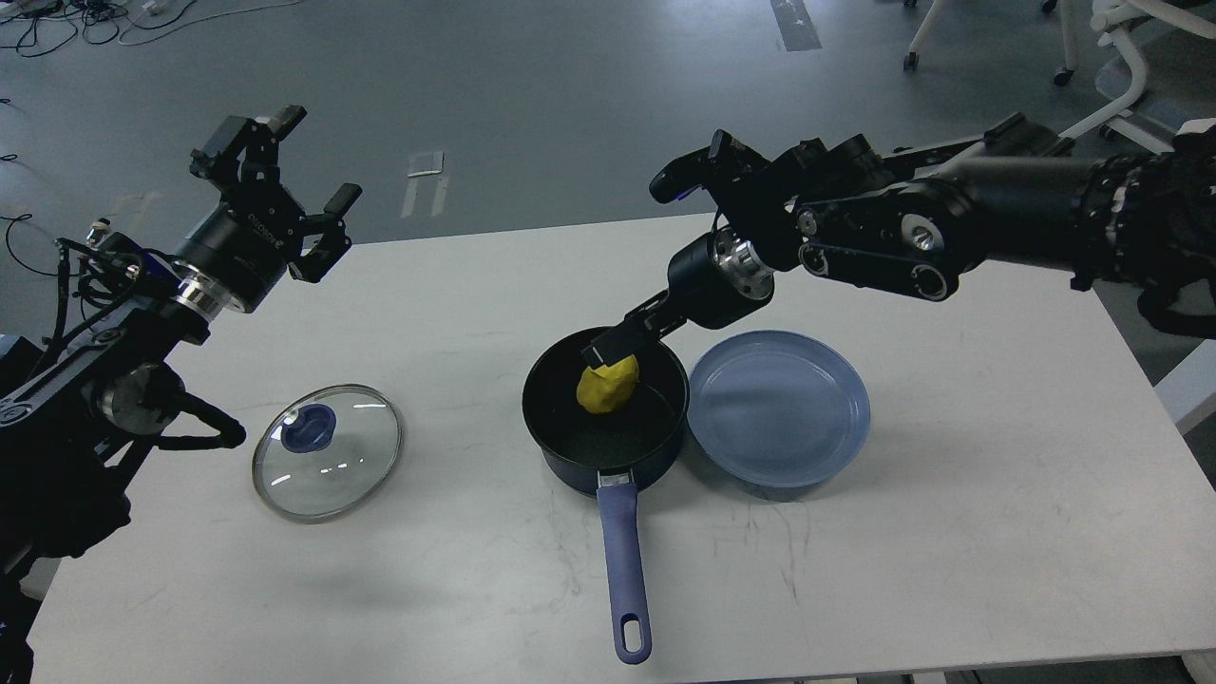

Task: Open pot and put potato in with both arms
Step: 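Release the potato into the pot and raise the right gripper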

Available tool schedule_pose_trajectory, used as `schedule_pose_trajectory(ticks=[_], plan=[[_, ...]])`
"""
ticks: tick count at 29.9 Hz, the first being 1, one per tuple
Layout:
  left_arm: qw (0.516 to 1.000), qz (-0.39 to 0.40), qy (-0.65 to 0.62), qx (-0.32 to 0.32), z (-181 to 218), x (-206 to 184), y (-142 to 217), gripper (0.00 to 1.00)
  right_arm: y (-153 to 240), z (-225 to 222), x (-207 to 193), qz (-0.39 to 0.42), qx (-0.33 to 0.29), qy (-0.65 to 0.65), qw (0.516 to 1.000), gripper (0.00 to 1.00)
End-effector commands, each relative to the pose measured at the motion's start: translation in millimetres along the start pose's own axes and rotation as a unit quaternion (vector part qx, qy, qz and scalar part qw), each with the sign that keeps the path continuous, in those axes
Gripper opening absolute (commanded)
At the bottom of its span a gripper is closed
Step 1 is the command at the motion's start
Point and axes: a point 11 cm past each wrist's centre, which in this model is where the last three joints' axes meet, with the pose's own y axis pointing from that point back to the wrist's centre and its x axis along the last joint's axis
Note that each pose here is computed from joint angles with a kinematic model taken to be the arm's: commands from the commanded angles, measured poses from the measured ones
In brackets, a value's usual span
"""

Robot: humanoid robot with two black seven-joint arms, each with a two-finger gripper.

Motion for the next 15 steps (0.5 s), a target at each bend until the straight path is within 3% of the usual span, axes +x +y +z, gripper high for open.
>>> schedule_pose_trajectory(ticks=[1, 7, 15], plan=[[1.0, 0.0, -0.001, -0.001, 1, 0, 0, 0.98, 44, 18, 21, 0.075, 0.015, -0.061, 0.995, 0.99], [1.0, 0.0, 0.0, 0.0, 0, 0, 0, 0.98, 108, 64, 7, 0.174, 0.043, -0.194, 0.964, 0.99], [1.0, -0.002, 0.002, 0.002, -2, -2, -1, 0.98, 135, 126, -60, 0.265, 0.07, -0.358, 0.893, 0.99]])
